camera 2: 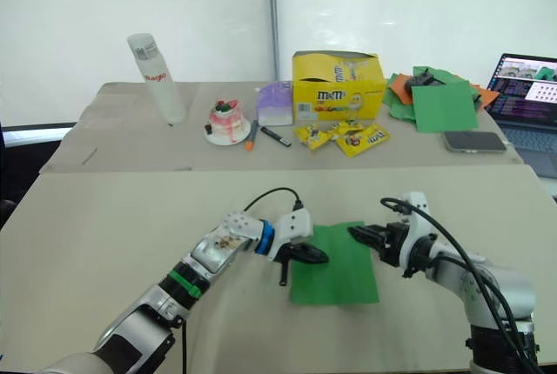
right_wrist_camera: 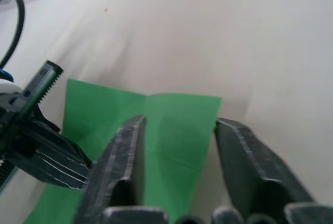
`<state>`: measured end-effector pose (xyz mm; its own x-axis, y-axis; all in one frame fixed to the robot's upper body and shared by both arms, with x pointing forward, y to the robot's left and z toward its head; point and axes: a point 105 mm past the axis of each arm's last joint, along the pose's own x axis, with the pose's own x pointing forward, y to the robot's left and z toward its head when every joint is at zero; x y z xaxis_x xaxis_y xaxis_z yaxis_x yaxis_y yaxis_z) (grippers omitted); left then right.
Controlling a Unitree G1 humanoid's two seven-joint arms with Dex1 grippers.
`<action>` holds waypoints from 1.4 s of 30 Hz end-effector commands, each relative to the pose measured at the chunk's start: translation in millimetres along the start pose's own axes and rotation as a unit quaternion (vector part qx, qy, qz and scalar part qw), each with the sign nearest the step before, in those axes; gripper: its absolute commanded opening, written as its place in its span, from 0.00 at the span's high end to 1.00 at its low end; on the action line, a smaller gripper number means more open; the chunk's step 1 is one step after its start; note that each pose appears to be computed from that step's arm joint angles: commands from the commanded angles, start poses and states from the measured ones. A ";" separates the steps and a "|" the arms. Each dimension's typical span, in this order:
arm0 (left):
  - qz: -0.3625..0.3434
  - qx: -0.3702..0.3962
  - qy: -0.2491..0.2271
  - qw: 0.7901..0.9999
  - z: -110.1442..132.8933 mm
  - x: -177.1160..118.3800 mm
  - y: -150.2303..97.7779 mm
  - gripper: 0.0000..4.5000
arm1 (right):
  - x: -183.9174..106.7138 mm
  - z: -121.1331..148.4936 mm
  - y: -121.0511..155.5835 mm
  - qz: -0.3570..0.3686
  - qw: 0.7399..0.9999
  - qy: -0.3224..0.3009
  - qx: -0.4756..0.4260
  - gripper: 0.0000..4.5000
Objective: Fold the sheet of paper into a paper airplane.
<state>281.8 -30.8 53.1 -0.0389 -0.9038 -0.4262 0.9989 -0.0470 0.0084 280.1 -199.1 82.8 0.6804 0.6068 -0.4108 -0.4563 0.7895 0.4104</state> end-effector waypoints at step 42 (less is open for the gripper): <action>0.063 -0.048 -0.031 0.996 14.2 -32.3 37.0 1.00 | 13.3 -25.5 20.6 0.062 0.774 0.018 -0.630 0.99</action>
<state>311.6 -5.5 62.8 0.0598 -0.9067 -0.4176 0.9946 0.0895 -0.0518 264.8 -168.3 66.5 0.5825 0.6794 -0.4461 -0.7355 0.2070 -0.6452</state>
